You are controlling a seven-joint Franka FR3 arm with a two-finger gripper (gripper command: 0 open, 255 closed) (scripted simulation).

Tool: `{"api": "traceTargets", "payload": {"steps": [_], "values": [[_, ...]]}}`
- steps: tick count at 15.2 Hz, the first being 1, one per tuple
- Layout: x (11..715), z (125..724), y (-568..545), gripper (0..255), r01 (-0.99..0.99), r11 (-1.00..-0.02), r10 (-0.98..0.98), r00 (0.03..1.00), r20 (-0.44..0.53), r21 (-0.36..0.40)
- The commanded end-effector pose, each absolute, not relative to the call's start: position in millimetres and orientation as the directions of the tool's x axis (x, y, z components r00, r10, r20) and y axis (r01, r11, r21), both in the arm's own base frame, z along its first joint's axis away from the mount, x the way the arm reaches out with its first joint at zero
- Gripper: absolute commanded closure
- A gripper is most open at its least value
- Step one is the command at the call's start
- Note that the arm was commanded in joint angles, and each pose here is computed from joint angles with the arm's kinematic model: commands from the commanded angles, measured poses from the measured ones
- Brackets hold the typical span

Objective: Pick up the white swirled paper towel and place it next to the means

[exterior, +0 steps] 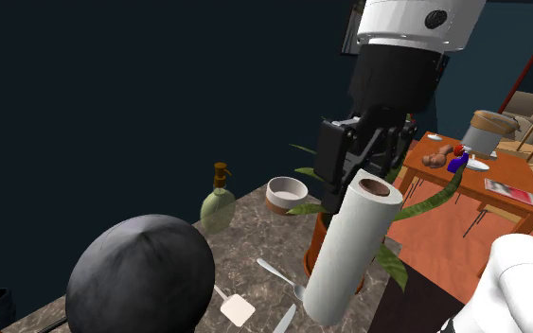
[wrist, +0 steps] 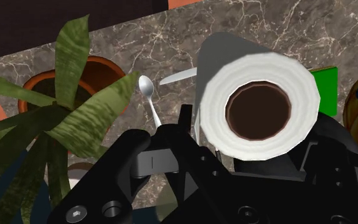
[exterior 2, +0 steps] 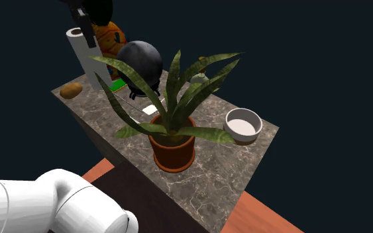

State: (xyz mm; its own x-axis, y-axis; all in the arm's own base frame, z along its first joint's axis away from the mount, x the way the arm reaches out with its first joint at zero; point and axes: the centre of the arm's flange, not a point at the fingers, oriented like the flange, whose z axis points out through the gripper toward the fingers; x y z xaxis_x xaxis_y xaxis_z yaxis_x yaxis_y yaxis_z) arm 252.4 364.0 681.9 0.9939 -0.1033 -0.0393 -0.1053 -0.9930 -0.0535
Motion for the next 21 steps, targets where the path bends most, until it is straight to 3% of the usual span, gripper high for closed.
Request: {"api": "traceTargets", "payload": {"steps": [1, 21], "values": [[248.1, 673.7, 364.8, 255, -0.107, -0.993, -0.105, 0.994, -0.04, -0.053], [248.1, 568.1, 364.8, 255, -0.107, -0.993, -0.105, 0.994, -0.04, -0.053]]}}
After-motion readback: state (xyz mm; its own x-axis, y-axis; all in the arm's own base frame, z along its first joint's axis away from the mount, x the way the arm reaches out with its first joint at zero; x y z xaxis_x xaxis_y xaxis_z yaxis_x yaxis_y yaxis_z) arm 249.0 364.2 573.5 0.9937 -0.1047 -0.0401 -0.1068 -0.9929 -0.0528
